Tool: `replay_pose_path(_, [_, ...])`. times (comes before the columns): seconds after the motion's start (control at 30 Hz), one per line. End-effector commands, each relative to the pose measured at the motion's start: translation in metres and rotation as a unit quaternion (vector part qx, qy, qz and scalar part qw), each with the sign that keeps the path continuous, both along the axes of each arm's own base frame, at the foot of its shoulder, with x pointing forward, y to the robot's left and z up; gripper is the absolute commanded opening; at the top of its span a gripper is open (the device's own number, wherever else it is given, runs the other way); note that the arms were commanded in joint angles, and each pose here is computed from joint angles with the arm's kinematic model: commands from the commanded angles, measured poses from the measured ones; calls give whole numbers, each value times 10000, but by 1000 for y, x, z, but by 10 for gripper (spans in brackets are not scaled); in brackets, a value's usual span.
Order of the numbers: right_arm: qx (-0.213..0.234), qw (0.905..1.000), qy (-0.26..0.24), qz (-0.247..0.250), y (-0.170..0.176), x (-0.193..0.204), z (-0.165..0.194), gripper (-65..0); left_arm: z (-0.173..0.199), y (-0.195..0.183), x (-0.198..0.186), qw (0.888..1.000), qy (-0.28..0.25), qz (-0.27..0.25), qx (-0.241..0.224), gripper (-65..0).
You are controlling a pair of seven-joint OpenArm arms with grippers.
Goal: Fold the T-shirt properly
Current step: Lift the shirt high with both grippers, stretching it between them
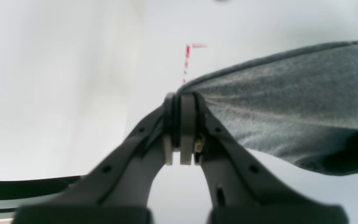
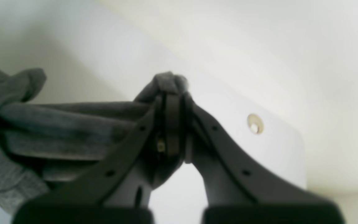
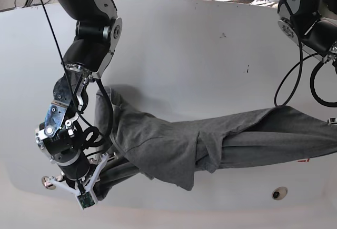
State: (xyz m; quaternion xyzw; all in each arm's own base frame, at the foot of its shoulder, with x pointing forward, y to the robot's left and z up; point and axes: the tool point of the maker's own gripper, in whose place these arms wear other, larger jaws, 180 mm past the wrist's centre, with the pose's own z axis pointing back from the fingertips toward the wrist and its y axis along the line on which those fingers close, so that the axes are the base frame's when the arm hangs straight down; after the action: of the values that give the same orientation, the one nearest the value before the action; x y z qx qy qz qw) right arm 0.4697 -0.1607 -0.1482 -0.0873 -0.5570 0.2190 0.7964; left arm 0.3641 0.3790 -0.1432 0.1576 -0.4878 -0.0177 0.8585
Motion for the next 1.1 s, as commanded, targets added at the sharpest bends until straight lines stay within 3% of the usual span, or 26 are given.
replay_pose_path(0.0, [-37,9983,-585,-10,-7,17,52,-645,46,5,8,9982,-576,37,148,-650])
replay_pose_path(0.27, [-112,9946,-1023,-130,-32,43,121,-645,118,11,20,9902,-1387,129,75,-650])
replay_pose_path(0.47, [-155,9900,-1386,-205,-41,45,163,-644,140,24,26,9876,-1560,150,-97,-650])
replay_pose_path(1.07, [-235,9888,-1437,-338,-50,42,177,-644,162,20,32,9846,-1748,44,-44,-650])
